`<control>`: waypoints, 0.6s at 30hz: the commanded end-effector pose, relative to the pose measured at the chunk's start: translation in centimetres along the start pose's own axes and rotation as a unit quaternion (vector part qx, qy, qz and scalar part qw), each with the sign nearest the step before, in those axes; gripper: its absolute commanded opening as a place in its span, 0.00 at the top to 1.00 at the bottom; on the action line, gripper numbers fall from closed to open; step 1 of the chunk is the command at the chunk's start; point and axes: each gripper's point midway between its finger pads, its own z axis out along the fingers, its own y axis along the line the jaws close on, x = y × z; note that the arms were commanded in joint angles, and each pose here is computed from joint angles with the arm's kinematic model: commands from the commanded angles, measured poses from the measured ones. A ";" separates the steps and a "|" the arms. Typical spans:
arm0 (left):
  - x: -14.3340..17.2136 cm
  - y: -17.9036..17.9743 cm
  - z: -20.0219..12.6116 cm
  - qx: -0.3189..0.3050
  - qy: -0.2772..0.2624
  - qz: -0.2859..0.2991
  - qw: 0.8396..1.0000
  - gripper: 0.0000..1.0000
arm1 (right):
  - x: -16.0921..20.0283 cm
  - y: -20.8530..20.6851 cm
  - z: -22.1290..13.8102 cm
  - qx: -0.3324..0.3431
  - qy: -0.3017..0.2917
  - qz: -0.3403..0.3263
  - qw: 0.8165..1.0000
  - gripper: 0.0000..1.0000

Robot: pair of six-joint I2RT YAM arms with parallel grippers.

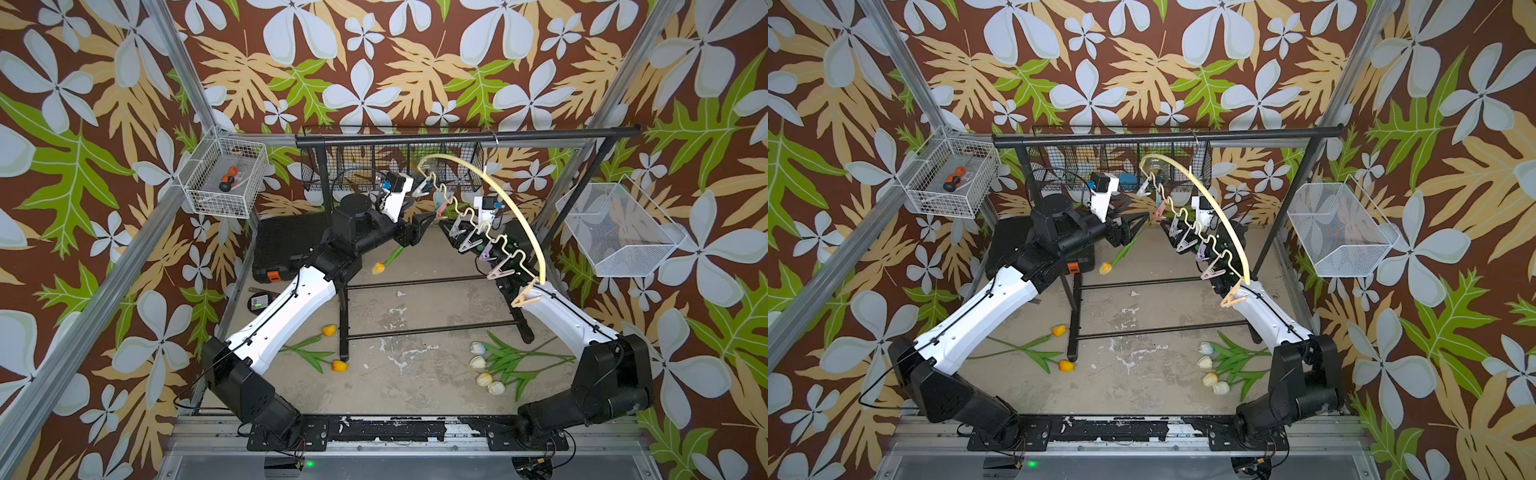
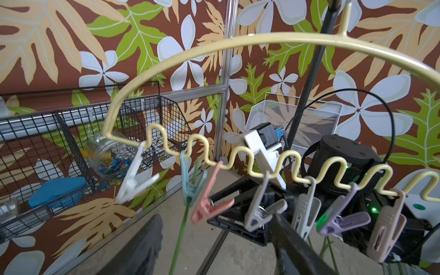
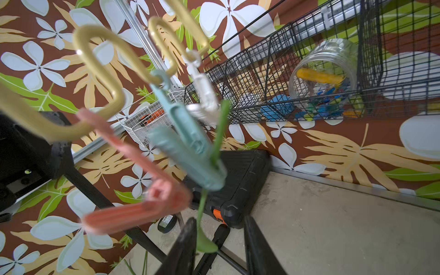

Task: Dry the flowers on a clothes hanger
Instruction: Clamp the flower onto the hanger, then pick up the flower at the center of the board.

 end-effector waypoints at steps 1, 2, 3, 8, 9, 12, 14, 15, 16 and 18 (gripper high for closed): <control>0.6 0.7 -0.4 -0.022 0.009 -0.022 0.999 0.26 | 0.2 -0.2 -0.6 0.017 0.005 -0.020 1.000 0.64; 0.9 0.8 -0.5 -0.026 0.014 -0.025 0.999 0.25 | 0.5 -0.3 -0.8 0.022 0.010 -0.021 0.999 0.64; 1.1 0.8 -0.6 -0.027 0.017 -0.028 0.999 0.25 | 0.7 -0.2 -1.1 0.024 0.014 -0.023 0.999 0.63; 3.4 0.7 -1.1 -0.025 0.037 -0.061 0.997 0.24 | 1.4 -0.5 -2.9 0.062 0.020 -0.034 0.997 0.62; 3.8 0.7 -1.2 -0.024 0.041 -0.067 0.997 0.24 | 1.6 -0.4 -3.3 0.066 0.022 -0.036 0.997 0.62; 5.3 0.7 -1.5 -0.025 0.055 -0.090 0.994 0.25 | 2.0 -0.3 -4.2 0.078 0.025 -0.041 0.996 0.62; 6.5 0.6 -1.8 -0.025 0.066 -0.107 0.992 0.27 | 2.4 -0.3 -4.9 0.085 0.030 -0.042 0.995 0.62; 6.9 0.5 -1.9 -0.023 0.071 -0.113 0.991 0.28 | 2.5 -0.2 -5.2 0.089 0.032 -0.043 0.995 0.61; 7.4 0.4 -2.1 -0.022 0.076 -0.120 0.990 0.29 | 2.9 -0.3 -5.6 0.095 0.036 -0.042 0.994 0.61; 8.5 0.2 -2.3 -0.019 0.086 -0.133 0.987 0.30 | 3.3 -0.4 -6.3 0.106 0.040 -0.040 0.993 0.61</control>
